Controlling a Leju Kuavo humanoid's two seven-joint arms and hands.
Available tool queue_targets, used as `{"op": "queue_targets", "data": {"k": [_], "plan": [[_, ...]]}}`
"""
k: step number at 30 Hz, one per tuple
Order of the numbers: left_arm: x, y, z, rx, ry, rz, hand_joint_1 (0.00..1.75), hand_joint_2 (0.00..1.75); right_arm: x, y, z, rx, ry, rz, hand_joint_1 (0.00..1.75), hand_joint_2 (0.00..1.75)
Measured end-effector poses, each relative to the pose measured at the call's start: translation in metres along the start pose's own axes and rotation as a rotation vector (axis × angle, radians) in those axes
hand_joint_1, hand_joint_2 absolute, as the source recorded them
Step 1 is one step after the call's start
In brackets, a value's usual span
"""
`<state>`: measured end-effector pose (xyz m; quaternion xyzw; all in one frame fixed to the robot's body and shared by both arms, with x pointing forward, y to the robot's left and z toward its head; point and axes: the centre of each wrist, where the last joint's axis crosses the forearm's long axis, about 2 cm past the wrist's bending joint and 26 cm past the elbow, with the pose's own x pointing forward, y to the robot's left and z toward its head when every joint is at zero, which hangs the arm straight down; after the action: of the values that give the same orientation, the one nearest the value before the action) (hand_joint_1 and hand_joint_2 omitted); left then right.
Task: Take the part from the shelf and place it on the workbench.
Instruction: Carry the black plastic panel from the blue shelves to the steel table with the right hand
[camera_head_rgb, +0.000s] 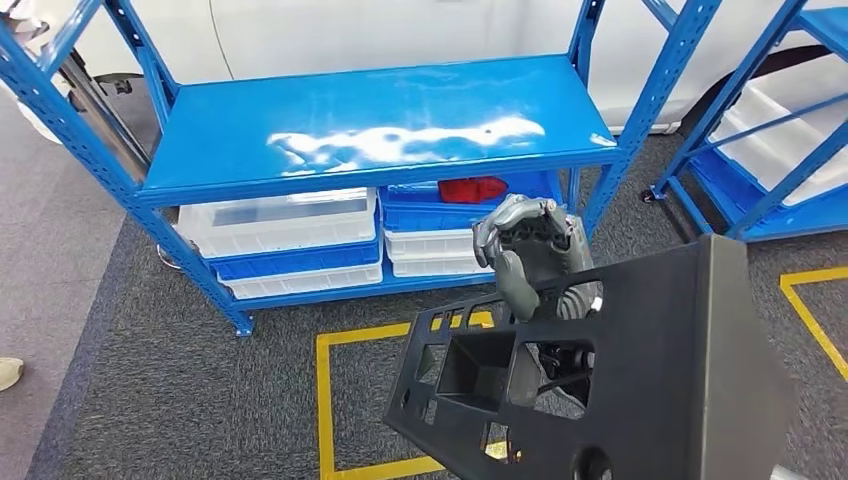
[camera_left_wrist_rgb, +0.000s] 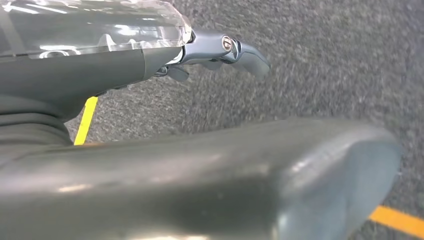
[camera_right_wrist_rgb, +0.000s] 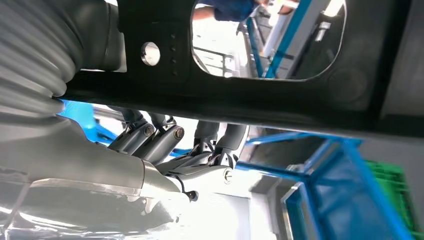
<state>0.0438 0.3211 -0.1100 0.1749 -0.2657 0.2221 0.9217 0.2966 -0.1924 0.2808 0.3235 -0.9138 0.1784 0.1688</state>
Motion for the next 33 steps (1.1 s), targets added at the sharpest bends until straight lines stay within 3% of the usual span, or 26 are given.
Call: {"op": "queue_targets", "data": {"k": [7, 14, 33], "plan": [[-0.005, 0.004, 0.002, -0.03, 0.07, -0.031, 0.0, 0.0, 0.01, 0.023, 0.015, 0.003, -0.034, 0.055, 1.75, 1.75], [-0.002, 0.006, -0.001, -0.005, 0.103, -0.074, 0.0, 0.0, 0.029, 0.025, 0.021, -0.057, -0.075, 0.14, 1.75, 1.75], [-0.001, -0.008, 0.003, -0.073, 0.035, -0.093, 0.0, 0.0, 0.032, 0.026, 0.013, -0.11, -0.093, 0.244, 1.75, 1.75]]}}
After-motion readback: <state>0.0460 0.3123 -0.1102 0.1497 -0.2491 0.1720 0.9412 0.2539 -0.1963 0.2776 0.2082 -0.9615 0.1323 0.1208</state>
